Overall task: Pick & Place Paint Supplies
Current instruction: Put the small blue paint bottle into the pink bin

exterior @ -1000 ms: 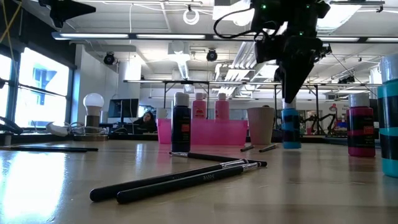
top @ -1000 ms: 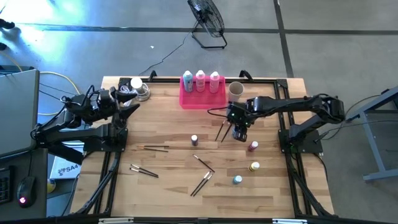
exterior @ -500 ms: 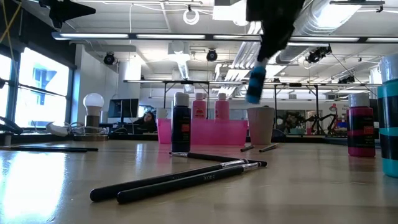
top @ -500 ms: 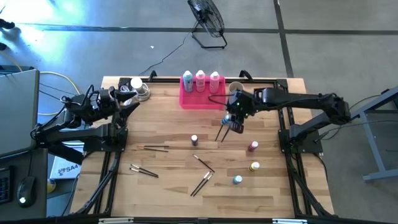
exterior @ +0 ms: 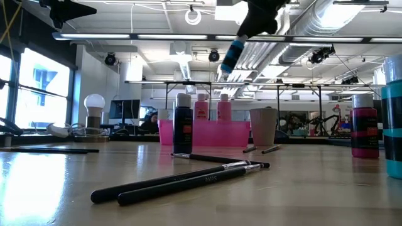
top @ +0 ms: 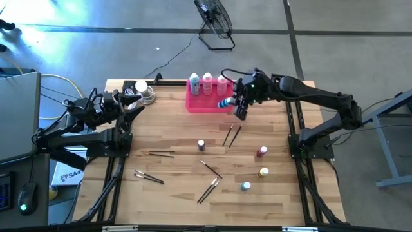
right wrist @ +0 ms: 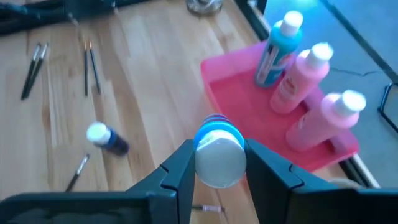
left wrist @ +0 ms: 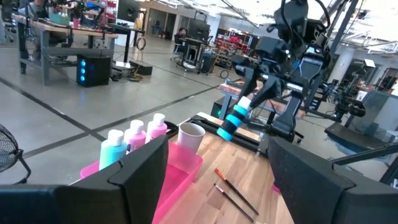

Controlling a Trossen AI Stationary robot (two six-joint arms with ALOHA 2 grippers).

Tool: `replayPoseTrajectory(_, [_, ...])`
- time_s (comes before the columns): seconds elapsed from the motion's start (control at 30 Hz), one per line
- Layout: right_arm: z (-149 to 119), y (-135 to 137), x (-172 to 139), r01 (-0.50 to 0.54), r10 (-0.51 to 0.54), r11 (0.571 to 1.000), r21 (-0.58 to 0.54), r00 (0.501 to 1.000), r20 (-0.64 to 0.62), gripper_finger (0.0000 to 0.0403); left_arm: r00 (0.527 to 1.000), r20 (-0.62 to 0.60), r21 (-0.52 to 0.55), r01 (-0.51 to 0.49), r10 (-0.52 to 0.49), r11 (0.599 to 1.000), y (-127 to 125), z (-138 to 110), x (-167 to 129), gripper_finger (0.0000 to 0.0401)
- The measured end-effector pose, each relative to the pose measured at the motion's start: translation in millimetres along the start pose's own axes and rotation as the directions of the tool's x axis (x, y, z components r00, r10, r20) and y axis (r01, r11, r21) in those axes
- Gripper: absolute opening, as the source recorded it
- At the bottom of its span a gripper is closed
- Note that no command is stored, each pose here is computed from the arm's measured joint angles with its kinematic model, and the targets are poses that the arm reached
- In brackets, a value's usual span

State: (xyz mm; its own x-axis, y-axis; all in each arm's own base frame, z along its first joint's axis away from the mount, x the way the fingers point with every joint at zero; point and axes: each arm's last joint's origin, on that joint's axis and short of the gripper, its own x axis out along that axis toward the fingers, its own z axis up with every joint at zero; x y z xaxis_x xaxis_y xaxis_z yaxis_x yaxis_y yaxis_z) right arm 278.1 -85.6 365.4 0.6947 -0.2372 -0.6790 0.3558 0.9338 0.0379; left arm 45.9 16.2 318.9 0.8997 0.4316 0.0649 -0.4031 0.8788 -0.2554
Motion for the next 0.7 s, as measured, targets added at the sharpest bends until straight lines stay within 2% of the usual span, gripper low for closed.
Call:
replayPoseTrajectory(0.27, [4, -7, 33, -0.031, 0.032, 0.999, 0.027, 0.999, -0.022, 0.0113, 1.0, 0.0, 0.0, 0.0, 0.0, 1.0, 0, 0, 0, 0.0271])
replayPoseTrajectory(0.43, [3, -16, 59, -0.009, 0.011, 0.999, 0.041, 0.998, -0.062, 0.0112, 1.0, 0.0, 0.0, 0.0, 0.0, 1.0, 0, 0, 0, 0.0271])
replayPoseTrajectory(0.7, [17, -40, 88, 0.041, -0.038, 0.999, 0.031, 0.995, -0.096, 0.0111, 1.0, 0.0, 0.0, 0.0, 0.0, 1.0, 0, 0, 0, 0.0271])
